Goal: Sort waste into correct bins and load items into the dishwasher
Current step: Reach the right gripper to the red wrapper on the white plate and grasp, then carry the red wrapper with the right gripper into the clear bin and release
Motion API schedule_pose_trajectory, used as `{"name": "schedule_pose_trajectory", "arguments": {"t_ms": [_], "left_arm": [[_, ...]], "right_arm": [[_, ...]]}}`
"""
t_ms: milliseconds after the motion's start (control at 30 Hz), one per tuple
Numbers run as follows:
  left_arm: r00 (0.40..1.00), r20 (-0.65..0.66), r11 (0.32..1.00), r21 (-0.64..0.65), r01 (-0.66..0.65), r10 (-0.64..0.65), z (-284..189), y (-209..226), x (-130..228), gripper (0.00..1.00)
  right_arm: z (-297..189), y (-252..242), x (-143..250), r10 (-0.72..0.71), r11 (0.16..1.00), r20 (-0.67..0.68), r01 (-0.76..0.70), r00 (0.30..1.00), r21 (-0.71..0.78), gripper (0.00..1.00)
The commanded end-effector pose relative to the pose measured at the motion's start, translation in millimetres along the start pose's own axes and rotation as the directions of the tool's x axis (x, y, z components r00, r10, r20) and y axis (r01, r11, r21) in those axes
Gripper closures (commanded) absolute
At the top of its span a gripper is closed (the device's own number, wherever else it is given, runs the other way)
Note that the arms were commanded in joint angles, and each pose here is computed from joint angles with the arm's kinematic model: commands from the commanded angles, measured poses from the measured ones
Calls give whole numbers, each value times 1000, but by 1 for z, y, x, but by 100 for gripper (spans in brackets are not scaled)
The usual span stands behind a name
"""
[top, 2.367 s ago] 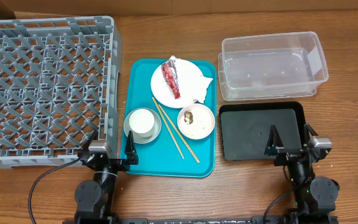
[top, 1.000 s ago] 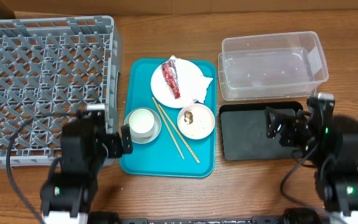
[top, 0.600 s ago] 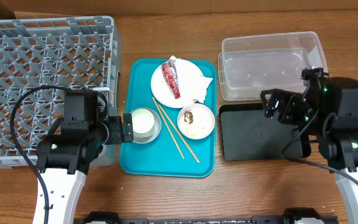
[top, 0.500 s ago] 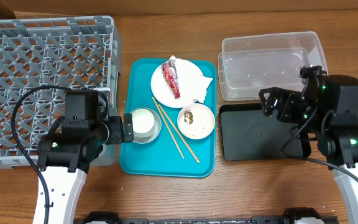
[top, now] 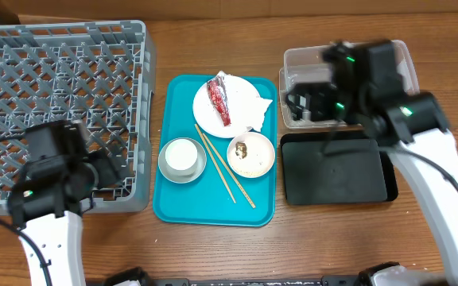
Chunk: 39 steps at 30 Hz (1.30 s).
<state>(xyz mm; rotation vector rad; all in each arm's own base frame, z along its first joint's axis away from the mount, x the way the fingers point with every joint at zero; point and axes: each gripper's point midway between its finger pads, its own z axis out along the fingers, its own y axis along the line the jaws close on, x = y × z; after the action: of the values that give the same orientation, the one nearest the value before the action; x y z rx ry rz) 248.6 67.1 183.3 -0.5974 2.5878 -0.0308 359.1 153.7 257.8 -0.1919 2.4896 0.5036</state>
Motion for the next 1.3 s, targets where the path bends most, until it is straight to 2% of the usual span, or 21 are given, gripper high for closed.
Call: {"name": "schedule_pose_trajectory", "arguments": {"t_ms": [0, 133, 267, 567, 667, 833, 933, 1000, 1067, 1167, 1233, 1267], "left_arm": [[996, 24, 996, 17, 86, -87, -6, 13, -10, 0], [994, 32, 995, 10, 100, -100, -7, 18, -11, 0], [994, 40, 995, 13, 99, -99, -7, 17, -13, 0], [994, 45, 995, 13, 99, -99, -7, 17, -15, 0], [994, 45, 995, 14, 99, -99, -7, 17, -15, 0], [994, 45, 995, 13, 99, -99, -7, 17, -15, 0], [994, 45, 995, 13, 99, -99, -7, 17, -15, 0], [994, 45, 995, 13, 99, -99, -7, 17, -15, 0], [994, 45, 995, 13, 99, -99, -7, 17, -15, 0], [994, 45, 995, 13, 99, -99, -7, 17, -15, 0], [994, 45, 995, 13, 99, -99, -7, 17, -15, 0], [994, 45, 995, 13, 99, -99, -7, 17, -15, 0]], "right_arm": [[15, 28, -33, -117, 993, 17, 116, 993, 27, 0], [44, 60, -55, -178, 984, 19, 178, 984, 6, 0], [87, 83, -59, -220, 975, 28, 220, 975, -18, 0], [202, 90, -13, -272, 961, -99, 275, 957, 25, 0], [228, 85, 2, -232, 969, -129, 241, 964, 62, 1], [264, 69, 29, -95, 986, -188, 119, 978, 120, 19], [276, 67, 44, -67, 989, -229, 95, 971, 113, 27], [278, 67, 48, -66, 990, -244, 94, 968, 105, 46], [278, 67, 48, -65, 990, -243, 93, 968, 105, 57], [277, 65, 52, -63, 989, -259, 95, 964, 111, 80], [275, 63, 56, -60, 988, -277, 97, 959, 119, 94], [272, 63, 56, -60, 988, -283, 97, 957, 122, 96]]}}
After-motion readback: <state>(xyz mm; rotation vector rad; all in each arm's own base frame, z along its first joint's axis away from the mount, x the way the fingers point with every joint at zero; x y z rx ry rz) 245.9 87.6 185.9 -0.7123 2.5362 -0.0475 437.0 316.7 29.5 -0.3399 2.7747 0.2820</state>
